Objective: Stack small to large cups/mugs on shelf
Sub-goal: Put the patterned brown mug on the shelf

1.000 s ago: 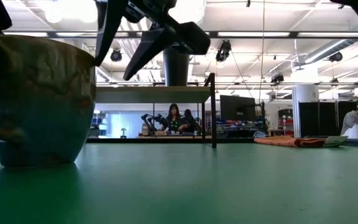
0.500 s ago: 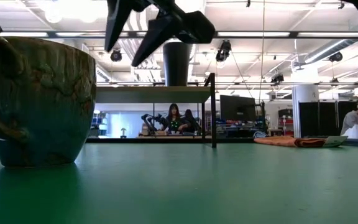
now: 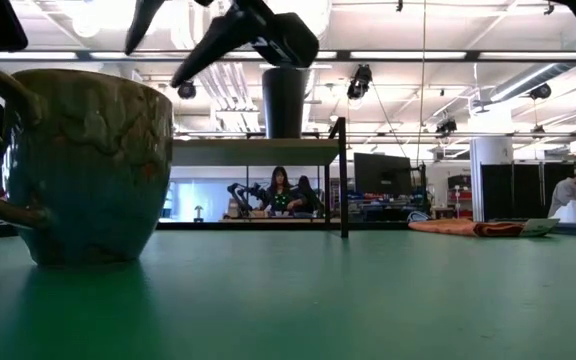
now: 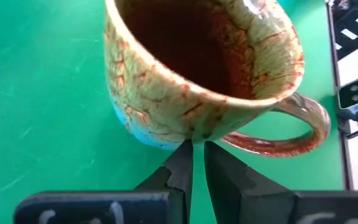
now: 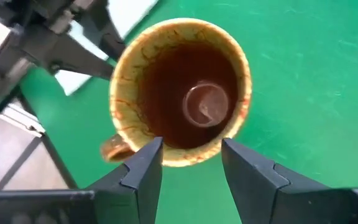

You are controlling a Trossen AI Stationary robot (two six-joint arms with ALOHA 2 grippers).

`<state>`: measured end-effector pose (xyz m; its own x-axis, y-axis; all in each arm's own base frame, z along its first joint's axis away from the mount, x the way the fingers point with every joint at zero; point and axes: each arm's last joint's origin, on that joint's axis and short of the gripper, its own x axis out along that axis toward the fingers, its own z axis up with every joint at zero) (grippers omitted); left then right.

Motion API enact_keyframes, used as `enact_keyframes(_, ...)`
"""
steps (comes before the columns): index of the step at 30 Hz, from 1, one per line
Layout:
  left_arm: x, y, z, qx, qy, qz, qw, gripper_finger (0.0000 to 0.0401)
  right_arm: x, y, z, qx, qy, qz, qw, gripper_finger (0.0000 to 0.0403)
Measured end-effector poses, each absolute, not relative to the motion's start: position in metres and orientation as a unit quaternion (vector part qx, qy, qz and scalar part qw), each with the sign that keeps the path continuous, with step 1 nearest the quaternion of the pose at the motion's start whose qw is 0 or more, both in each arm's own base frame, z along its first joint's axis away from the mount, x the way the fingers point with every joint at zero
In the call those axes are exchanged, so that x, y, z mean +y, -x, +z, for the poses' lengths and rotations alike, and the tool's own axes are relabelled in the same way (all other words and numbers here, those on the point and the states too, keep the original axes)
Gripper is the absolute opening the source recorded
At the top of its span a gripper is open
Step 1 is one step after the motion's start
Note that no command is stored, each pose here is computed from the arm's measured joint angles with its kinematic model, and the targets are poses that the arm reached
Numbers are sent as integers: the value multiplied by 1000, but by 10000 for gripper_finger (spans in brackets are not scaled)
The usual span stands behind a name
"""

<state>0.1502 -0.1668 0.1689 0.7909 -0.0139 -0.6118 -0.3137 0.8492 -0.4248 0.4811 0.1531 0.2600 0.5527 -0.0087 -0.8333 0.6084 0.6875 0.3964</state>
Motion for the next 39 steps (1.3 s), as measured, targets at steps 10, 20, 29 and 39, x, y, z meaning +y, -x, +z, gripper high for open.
enact_keyframes(10, -170, -152, 164, 325, 262, 77, 905, 26, 144, -482, 243, 446, -333, -218, 802, 157)
enact_keyframes(20, -171, -152, 164, 324, 264, 75, 905, 26, 138, -489, 225, 443, -361, -204, 795, 157)
enact_keyframes(29, -166, -153, 160, 320, 255, 89, 908, 26, 133, -490, 225, 443, -351, -202, 800, 157)
enact_keyframes(39, -155, -156, 153, 320, 255, 111, 906, 26, 114, -495, 226, 442, -337, -207, 805, 157)
